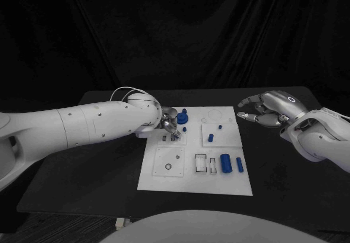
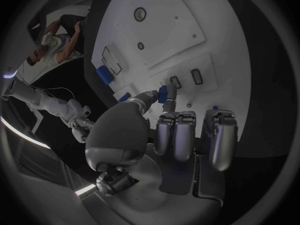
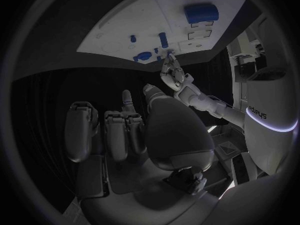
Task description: Assemble the parts on the task board
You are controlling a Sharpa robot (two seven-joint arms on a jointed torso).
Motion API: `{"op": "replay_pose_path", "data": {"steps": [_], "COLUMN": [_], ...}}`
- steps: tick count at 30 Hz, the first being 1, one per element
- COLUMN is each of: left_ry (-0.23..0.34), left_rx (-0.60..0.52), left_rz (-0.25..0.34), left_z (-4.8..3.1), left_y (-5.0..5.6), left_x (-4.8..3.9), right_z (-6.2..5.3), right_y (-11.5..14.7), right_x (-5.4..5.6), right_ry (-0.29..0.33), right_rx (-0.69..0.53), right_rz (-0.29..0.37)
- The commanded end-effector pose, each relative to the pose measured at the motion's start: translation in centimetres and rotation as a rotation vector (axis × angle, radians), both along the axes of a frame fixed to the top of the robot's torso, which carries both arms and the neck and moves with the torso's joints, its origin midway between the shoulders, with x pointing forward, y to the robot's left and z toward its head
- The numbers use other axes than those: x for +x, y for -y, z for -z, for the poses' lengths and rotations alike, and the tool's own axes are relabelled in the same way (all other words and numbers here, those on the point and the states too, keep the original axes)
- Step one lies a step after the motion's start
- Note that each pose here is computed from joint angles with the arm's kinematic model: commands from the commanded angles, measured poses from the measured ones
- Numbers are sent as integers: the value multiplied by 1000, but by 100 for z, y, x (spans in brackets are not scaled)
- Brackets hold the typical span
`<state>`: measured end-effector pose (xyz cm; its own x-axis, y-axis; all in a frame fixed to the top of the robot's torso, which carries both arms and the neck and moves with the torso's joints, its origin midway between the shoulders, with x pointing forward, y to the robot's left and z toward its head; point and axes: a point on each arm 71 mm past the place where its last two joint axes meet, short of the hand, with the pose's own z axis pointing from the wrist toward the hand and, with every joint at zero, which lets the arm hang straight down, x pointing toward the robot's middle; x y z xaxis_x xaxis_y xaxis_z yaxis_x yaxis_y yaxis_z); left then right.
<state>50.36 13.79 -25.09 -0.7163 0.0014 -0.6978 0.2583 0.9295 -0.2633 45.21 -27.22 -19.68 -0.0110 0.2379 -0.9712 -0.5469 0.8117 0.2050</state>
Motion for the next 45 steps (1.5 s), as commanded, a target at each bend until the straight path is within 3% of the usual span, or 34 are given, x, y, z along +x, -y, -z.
{"op": "replay_pose_path", "data": {"steps": [1, 7, 13, 23, 34, 45], "left_ry": [25, 26, 18, -57, -56, -37], "left_rx": [-20, -7, 4, -3, -1, -38], "left_rz": [-21, -53, -70, -116, -139, -152], "left_z": [-19, -26, -21, 17, 30, 98], "left_y": [-34, -167, -229, -242, -251, -224], "left_x": [-30, -86, -98, -105, -103, -125], "right_z": [13, 24, 40, 61, 67, 73], "right_y": [14, 18, 11, 6, 7, -6], "right_x": [-1, -1, -4, -7, -5, -1], "right_ry": [-10, -15, -20, -29, -32, -35], "right_rx": [-3, -5, -7, -10, -11, -13], "right_rz": [19, 22, 19, 19, 20, 17]}}
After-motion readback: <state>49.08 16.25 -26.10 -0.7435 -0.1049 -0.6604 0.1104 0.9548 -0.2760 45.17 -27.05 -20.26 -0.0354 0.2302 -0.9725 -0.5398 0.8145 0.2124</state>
